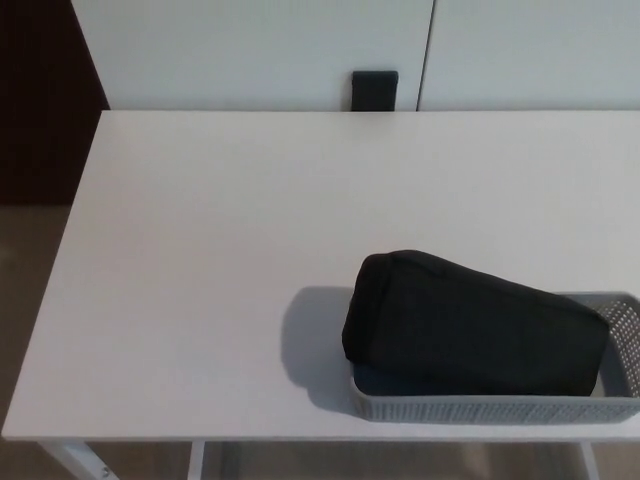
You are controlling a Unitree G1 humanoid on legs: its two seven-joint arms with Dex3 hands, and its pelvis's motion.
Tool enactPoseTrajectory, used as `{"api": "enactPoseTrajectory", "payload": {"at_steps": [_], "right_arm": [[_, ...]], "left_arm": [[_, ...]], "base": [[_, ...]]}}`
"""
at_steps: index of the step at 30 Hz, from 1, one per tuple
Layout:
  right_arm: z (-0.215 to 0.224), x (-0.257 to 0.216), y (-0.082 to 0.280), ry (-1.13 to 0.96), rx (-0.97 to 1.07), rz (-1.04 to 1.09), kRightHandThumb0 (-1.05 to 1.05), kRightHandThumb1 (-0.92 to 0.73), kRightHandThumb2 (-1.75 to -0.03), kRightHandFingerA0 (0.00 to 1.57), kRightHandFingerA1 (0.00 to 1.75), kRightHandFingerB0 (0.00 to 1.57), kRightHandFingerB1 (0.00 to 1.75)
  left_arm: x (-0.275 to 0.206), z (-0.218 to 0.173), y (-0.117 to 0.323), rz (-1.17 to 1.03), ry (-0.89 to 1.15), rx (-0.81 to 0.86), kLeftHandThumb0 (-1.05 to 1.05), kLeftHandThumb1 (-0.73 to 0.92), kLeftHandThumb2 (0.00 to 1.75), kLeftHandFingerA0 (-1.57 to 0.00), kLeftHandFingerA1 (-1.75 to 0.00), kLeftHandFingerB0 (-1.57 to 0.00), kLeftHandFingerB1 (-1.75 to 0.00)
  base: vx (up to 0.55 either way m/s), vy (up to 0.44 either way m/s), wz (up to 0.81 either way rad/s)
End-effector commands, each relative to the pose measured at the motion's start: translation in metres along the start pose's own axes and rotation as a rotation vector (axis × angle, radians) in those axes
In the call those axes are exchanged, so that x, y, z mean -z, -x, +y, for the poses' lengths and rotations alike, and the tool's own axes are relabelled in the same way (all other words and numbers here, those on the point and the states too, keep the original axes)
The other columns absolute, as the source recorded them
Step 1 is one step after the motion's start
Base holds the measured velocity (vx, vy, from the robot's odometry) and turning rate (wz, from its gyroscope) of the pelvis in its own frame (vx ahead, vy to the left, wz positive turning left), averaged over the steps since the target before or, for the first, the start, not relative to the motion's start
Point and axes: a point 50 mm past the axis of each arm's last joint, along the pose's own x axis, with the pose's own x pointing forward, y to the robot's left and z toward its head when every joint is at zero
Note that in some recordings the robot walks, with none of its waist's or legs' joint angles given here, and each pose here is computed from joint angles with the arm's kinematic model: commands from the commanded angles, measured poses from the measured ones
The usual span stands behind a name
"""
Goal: The robot walk towards a table in front and pick up a black pencil case on the left hand side and put the pencil case into a small container on the right hand side
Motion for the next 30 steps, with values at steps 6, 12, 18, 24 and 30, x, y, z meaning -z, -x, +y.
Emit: {"api": "enactPoseTrajectory", "payload": {"at_steps": [6, 12, 18, 24, 30], "right_arm": [[-0.001, 0.007, 0.016, -0.076, 0.153, -0.125, -0.43, -0.74, -0.61, 0.36, 0.52, 0.25, 0.36], [-0.007, -0.005, 0.006, -0.133, 0.206, -0.151, -0.53, -0.58, -0.83, 0.3, 0.55, 0.16, 0.44], [-0.006, -0.008, 0.008, -0.154, 0.238, -0.183, -0.5, -0.6, -0.83, 0.29, 0.53, 0.14, 0.42], [-0.007, -0.012, 0.011, -0.227, 0.31, -0.239, -0.57, -0.6, -0.86, 0.23, 0.53, 0.06, 0.41], [-0.015, -0.016, 0.009, -0.251, 0.406, -0.27, -0.54, -0.8, -0.66, 0.27, 0.46, 0.1, 0.25]], "left_arm": [[0.06, 0.095, -0.045, 0.208, -0.024, -0.574, -0.38, 0.38, 0.99, 0.0, -0.49, 0.0, -0.48], [0.062, 0.113, -0.035, 0.208, -0.021, -0.578, -0.38, 0.34, 0.96, 0.0, -0.49, 0.0, -0.48], [0.062, 0.114, -0.03, 0.135, 0.041, -0.586, -0.83, 0.57, 0.7, -0.1, -0.3, -0.1, -0.24], [0.062, 0.113, -0.034, 0.14, -0.018, -0.574, -0.79, 0.52, 0.91, -0.05, -0.42, -0.04, -0.33], [0.064, 0.117, -0.034, 0.145, -0.027, -0.582, -0.77, 0.66, 0.61, -0.12, -0.3, -0.09, -0.23]], "base": [[0.0, 0.0, 0.0], [0.0, 0.0, 0.0], [0.0, 0.0, 0.0], [0.0, 0.0, 0.0], [0.0, 0.0, 0.0]]}}
